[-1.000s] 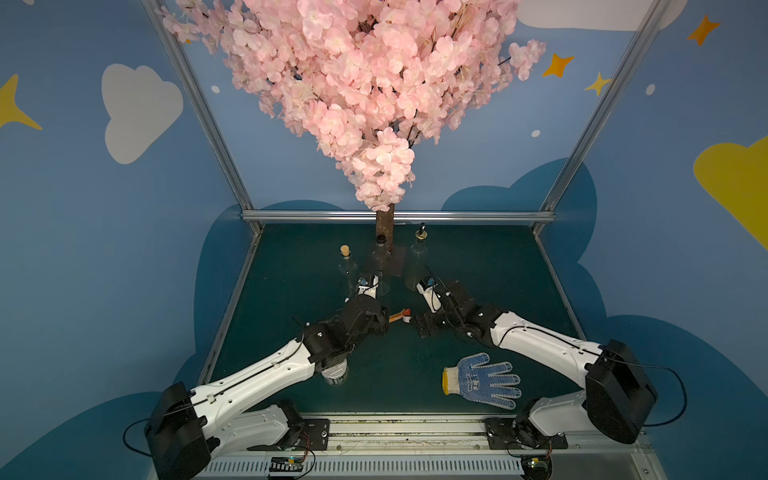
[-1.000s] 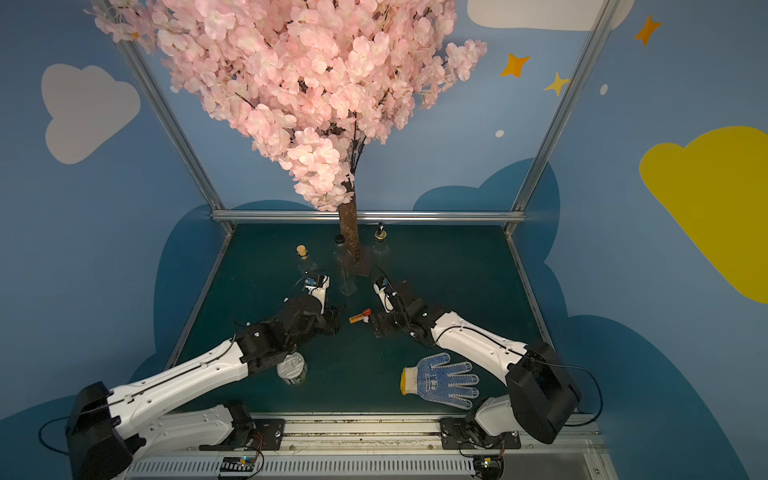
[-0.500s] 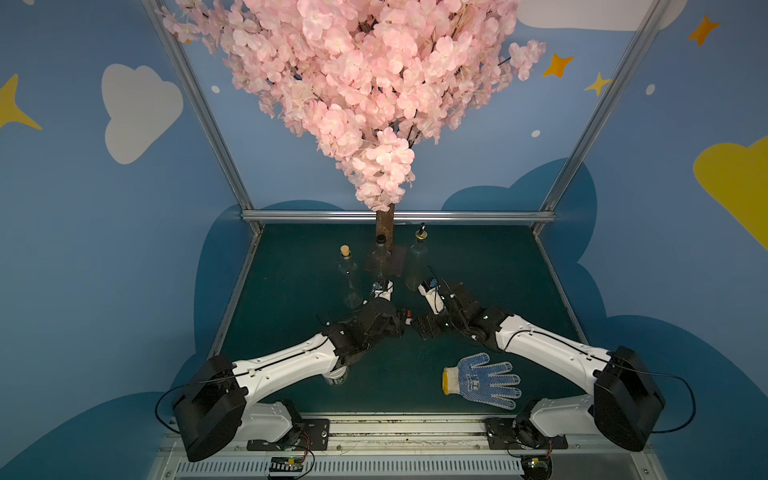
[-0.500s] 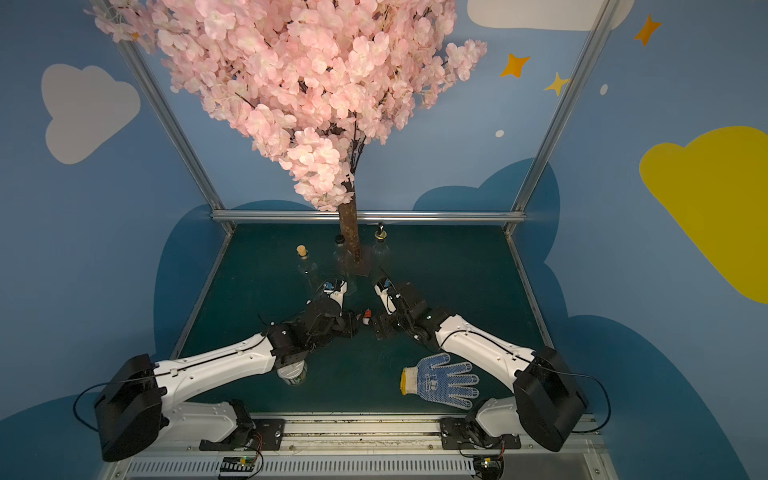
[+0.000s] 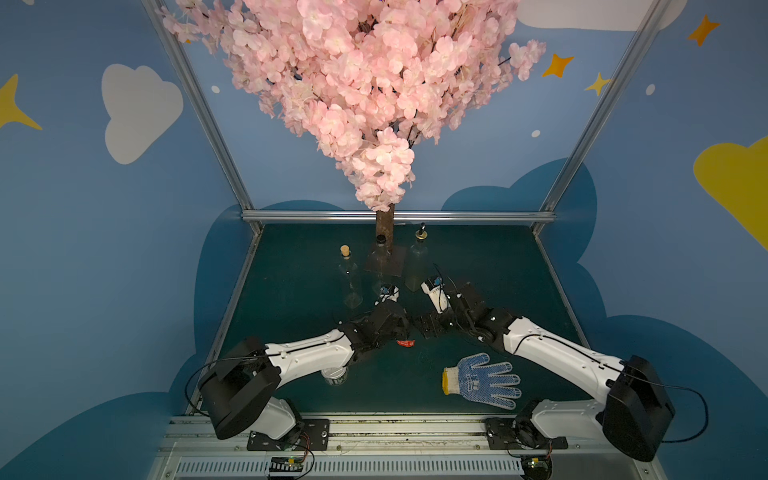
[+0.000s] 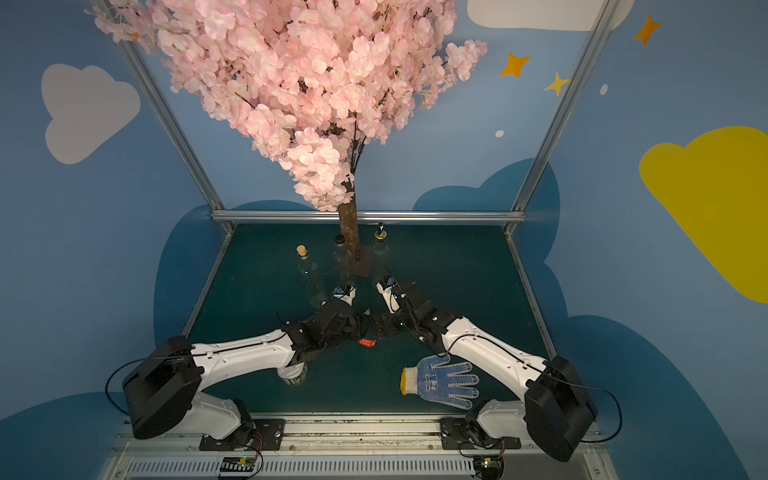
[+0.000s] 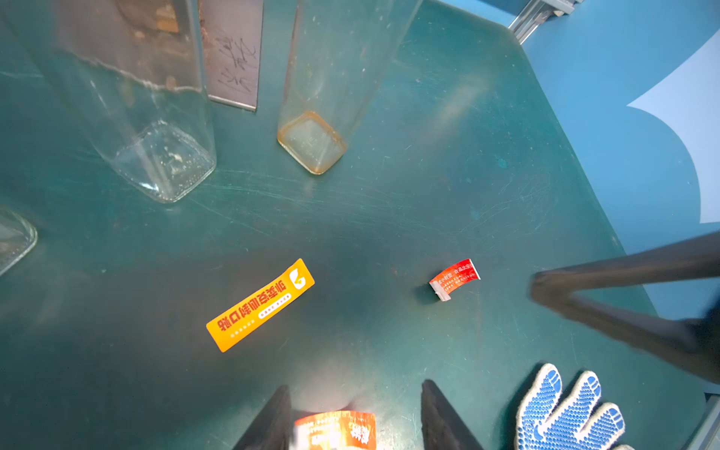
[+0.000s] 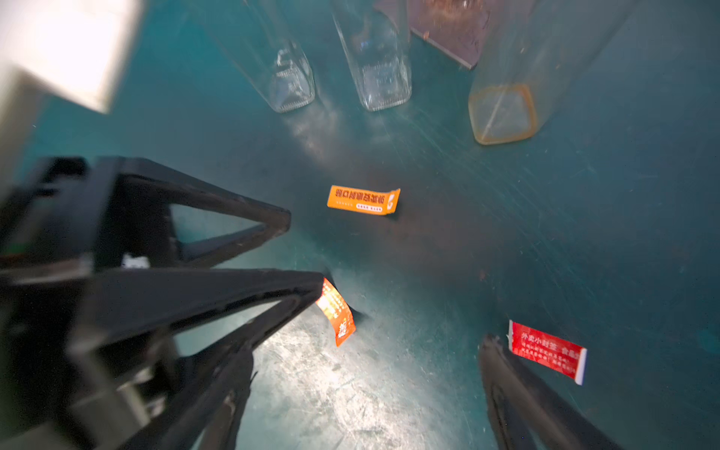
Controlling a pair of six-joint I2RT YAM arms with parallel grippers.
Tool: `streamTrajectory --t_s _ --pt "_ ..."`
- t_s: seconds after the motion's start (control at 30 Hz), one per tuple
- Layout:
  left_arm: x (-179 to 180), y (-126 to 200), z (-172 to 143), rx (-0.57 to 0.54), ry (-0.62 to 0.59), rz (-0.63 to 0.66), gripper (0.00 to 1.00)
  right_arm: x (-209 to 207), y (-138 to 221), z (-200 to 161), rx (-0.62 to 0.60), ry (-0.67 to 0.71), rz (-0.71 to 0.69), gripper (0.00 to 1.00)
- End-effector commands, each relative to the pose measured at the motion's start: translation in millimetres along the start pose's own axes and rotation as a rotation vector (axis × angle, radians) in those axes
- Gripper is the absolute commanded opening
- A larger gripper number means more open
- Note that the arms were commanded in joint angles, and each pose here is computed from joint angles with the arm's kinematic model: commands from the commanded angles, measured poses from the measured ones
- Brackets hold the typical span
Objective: Remove the label from the bottle
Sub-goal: Place the label at the center of the board.
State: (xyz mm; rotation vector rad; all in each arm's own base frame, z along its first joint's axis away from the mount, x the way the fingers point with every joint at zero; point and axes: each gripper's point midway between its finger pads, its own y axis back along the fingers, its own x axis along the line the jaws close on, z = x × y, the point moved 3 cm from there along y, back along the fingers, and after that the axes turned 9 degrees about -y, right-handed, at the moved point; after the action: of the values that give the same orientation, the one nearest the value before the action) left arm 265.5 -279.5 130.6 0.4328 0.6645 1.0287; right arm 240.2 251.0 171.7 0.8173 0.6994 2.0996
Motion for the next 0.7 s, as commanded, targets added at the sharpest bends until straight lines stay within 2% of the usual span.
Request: streamTrajectory --t_s 0.0,0.13,0.3,0.53,0.67 --pt "-2 7 9 -0.032 0.015 -0.018 0.53 -6 8 0 -0.028 -0.030 -0.026 0.90" --pt "-4 22 21 -0.057 -0.023 -0.008 0.53 -10 8 1 -0.048 -0.026 -0.045 0.91" --pt "8 47 31 -0.059 -0.042 0.080 0.54 -22 11 5 -0.052 -0.043 -0.127 0.91" --pt "59 98 33 -0.097 -0.028 0.333 0.61 -36 16 8 -0.054 -0.067 -0.213 0.91" --pt "89 120 35 -0.118 0.008 0.418 0.65 -42 20 12 -0.067 -0.100 -0.211 0.91"
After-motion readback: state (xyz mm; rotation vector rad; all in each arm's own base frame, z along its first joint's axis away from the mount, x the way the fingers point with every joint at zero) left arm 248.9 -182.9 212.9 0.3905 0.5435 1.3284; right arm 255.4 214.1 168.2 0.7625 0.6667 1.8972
